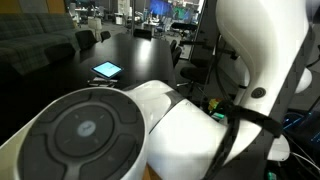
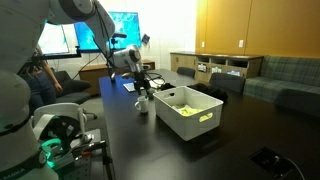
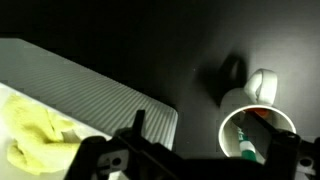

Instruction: Pick up the cloths from the table and put them in the box, then pick up the marker and the seal tape put them in the cup

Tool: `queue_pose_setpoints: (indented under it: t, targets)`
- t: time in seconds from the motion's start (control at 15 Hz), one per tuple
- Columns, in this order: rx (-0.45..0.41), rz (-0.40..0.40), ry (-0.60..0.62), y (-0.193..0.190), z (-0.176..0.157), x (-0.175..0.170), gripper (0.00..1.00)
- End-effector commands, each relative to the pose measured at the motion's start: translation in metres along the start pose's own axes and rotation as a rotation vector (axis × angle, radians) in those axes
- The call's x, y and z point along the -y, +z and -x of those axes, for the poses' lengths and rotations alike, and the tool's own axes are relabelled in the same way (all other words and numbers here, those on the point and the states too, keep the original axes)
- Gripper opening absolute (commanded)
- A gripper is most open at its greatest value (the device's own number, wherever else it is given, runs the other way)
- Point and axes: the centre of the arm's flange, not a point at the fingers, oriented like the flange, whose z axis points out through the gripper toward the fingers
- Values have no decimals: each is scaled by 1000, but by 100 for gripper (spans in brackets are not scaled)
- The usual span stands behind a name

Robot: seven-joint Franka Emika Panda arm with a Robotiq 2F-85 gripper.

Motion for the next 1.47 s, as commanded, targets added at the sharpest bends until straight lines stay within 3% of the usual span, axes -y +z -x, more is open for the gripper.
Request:
queue_pose_setpoints:
  t: [0.0, 0.47, 0.8, 1.0, 1.27, 1.4]
  targets:
    - [43, 13, 118, 4, 47, -39, 100]
    - [197, 1, 401, 71, 132, -117, 100]
    - [274, -36, 549, 78, 224, -163, 100]
    - [270, -60, 583, 62, 270, -170, 100]
    - [200, -108, 593, 27, 322, -164, 100]
    - [129, -134, 608, 1, 320, -156, 100]
